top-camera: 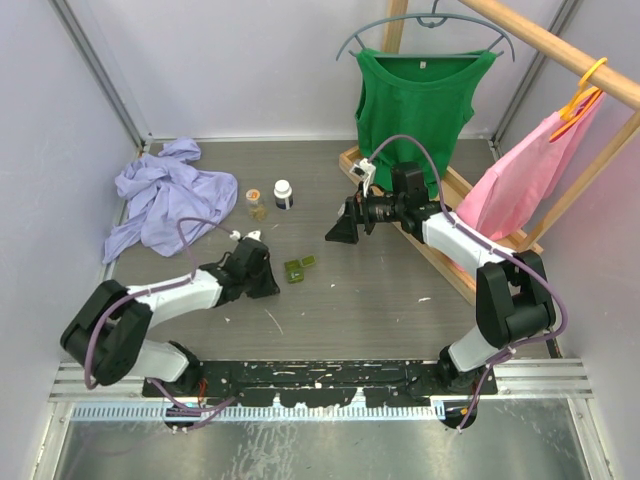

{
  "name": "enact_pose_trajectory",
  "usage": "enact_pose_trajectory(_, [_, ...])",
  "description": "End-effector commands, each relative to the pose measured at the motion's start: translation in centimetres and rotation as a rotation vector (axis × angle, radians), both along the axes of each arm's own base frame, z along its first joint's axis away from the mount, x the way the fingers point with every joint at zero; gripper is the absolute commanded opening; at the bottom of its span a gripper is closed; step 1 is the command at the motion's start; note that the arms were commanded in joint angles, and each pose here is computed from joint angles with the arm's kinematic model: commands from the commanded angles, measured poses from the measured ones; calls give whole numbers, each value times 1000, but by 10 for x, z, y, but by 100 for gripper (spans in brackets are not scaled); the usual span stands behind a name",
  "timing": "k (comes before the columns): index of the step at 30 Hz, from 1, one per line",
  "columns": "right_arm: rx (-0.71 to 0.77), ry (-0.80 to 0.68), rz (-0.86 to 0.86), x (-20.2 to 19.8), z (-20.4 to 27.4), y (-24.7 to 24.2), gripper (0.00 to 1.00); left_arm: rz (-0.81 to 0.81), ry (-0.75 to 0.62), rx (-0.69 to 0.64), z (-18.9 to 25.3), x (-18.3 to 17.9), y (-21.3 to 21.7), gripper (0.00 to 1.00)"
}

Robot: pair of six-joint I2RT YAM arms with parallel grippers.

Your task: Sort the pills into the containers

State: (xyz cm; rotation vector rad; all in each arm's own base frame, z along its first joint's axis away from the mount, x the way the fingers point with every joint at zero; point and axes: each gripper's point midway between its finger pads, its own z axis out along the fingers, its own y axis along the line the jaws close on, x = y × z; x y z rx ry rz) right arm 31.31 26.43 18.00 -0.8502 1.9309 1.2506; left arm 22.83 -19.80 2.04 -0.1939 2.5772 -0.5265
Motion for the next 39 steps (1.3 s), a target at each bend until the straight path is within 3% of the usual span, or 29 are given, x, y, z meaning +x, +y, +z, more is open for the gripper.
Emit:
enact_pose_trajectory(1, [39, -96, 23, 3, 31, 2, 96, 15, -74, -29, 12, 33, -20, 2])
enact_pose_trajectory(18, [38, -100, 20, 3, 30, 1, 96, -125, -48, -123, 8, 34, -101, 2])
enact_pose_trajectory(27, [-63, 6, -20, 16, -15, 1, 91, -147, -76, -98, 26, 7, -69, 6])
enact_pose_trajectory(33, [-174, 114, -39, 18, -65, 18, 71, -46, -167, -72, 46, 9, -26, 26])
enact_pose_trajectory(37, [-256, 92, 12, 14, -84, 34, 29, 18, -201, -131, 58, 22, -11, 39])
enact_pose_trajectory(39, [-296, 49, 42, 12, -86, 40, 14, 42, -211, -177, 60, 31, -8, 44])
